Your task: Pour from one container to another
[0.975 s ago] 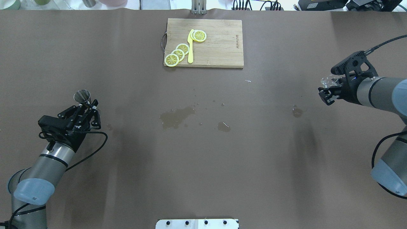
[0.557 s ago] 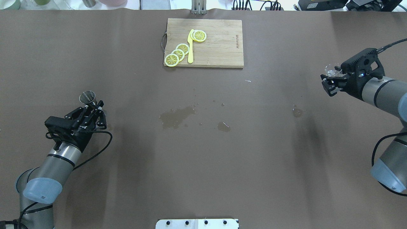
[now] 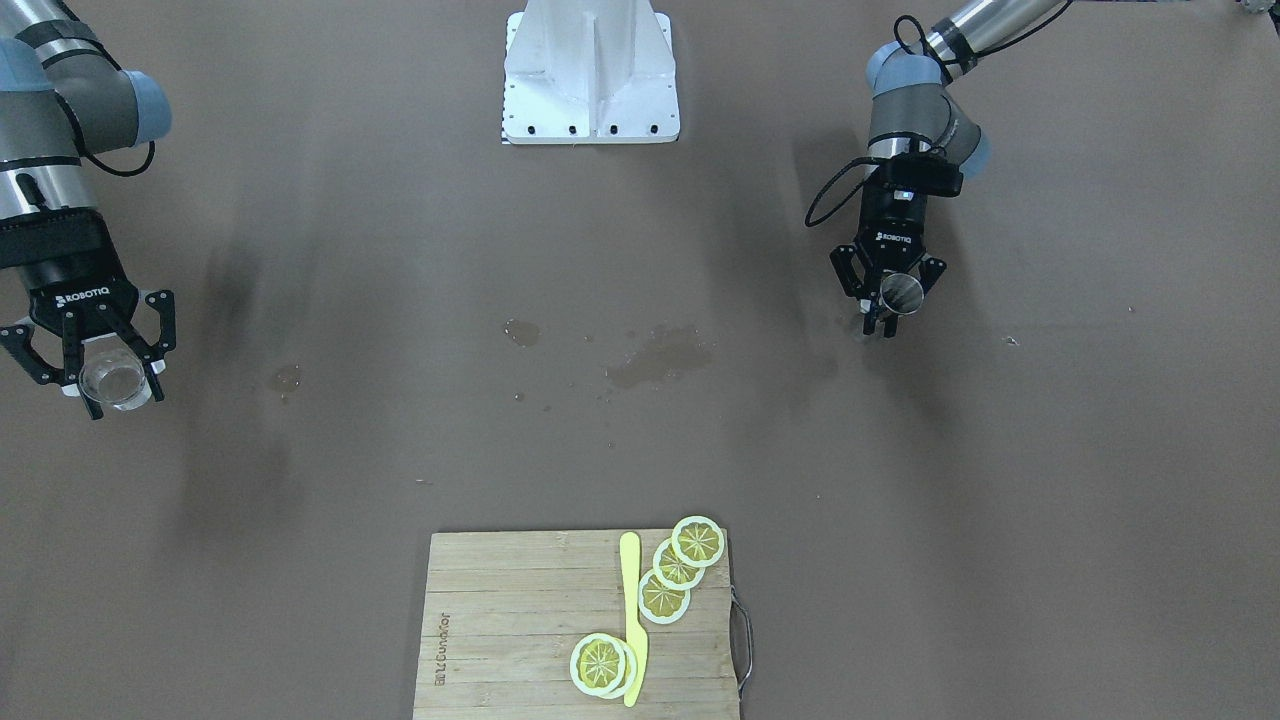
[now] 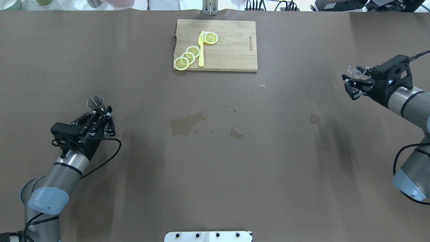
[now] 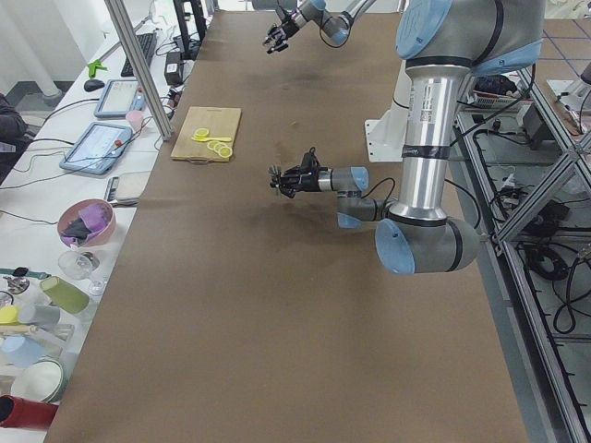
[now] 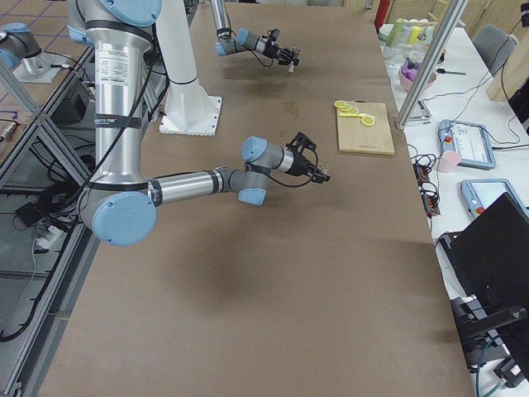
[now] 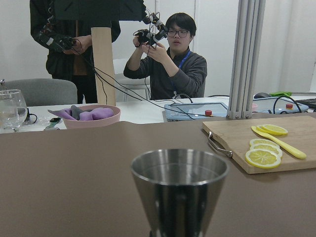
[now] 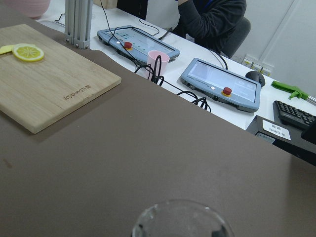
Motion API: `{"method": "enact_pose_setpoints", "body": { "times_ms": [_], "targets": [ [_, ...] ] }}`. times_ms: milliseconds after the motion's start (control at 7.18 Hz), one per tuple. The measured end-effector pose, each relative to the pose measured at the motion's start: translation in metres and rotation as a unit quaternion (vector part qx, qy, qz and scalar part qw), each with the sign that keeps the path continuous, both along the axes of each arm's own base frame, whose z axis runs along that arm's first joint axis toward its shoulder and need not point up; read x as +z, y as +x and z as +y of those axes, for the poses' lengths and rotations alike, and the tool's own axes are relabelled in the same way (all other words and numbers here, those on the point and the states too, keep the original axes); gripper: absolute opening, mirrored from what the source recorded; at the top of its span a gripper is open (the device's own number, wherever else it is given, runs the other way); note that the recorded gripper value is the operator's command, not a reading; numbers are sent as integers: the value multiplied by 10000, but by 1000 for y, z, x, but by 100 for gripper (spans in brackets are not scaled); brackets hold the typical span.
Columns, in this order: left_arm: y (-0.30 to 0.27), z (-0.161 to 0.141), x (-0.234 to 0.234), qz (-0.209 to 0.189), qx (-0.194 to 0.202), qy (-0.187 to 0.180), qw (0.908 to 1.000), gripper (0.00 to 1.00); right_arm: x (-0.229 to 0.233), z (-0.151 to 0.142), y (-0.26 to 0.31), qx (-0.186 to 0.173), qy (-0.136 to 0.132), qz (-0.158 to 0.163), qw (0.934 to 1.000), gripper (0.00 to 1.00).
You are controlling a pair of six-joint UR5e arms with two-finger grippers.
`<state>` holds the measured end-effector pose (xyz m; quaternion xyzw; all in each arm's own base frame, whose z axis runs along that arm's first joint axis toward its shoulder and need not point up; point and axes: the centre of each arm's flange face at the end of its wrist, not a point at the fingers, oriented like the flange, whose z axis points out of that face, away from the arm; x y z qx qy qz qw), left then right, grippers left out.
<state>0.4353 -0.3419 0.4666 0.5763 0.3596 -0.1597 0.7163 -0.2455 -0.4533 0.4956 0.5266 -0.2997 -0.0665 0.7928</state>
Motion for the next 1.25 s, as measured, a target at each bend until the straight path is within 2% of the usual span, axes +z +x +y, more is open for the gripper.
{"method": "enact_pose_setpoints", "body": {
  "times_ms": [278, 557, 696, 835, 1253],
  "targets": [
    [5, -1, 0, -18, 1, -2, 10000, 0, 22, 3, 9, 339, -14, -162, 9993, 0],
    [9, -2, 0, -30, 25, -5, 10000, 0, 47, 23, 17, 618, -31, -569, 9965, 0],
    [10, -2, 0, -30, 60, -9, 10000, 0, 43, 33, 18, 650, -8, -733, 9952, 0],
    [11, -2, -1, -22, 80, -10, 10000, 0, 31, 39, 19, 652, -34, -769, 9949, 0],
    [17, -4, -1, -5, 83, -19, 10000, 0, 28, 47, 12, 903, -278, -431, 9946, 0]
  ]
}}
